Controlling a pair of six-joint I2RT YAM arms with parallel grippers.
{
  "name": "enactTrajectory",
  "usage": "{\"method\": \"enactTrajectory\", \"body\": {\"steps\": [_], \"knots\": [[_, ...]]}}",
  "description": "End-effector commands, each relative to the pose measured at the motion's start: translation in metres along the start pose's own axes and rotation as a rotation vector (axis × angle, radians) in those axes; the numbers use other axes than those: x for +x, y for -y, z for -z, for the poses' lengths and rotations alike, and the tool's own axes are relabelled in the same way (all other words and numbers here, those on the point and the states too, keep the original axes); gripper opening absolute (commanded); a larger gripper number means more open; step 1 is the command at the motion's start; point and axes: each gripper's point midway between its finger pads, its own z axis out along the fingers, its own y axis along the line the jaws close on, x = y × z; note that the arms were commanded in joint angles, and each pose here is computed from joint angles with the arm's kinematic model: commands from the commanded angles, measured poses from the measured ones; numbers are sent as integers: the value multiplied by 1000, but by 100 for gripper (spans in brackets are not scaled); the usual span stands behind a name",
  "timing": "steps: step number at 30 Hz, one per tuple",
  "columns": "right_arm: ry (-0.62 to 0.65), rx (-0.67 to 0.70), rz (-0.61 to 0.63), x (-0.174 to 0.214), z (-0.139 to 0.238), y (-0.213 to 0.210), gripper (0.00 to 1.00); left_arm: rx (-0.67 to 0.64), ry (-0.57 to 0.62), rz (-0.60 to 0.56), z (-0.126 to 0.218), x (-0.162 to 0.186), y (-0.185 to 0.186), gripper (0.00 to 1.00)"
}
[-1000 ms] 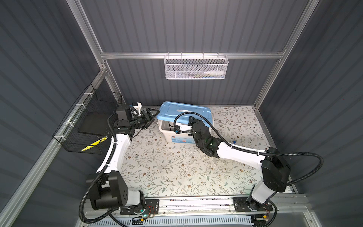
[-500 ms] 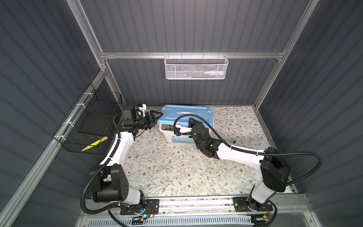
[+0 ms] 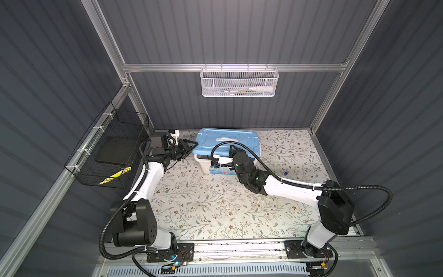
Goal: Organize the chemistry lab equipment
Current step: 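Lower the blue lid flat onto the box top with both grippers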
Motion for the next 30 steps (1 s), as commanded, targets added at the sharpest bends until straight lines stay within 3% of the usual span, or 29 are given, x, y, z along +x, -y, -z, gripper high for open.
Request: {"method": "enactTrajectory", "body": {"steps": [1,16,30], "knots": [[15,-26,-34,-4,5,-3,39,12,-4,-24,-3,2,1,39],[36,-201,-89,-3,22,-23,54,-1,-4,-1,-12,4,-15,37],[43,-317,-156,0,23,-35,60,-12,5,-3,-16,4,-23,36]]}}
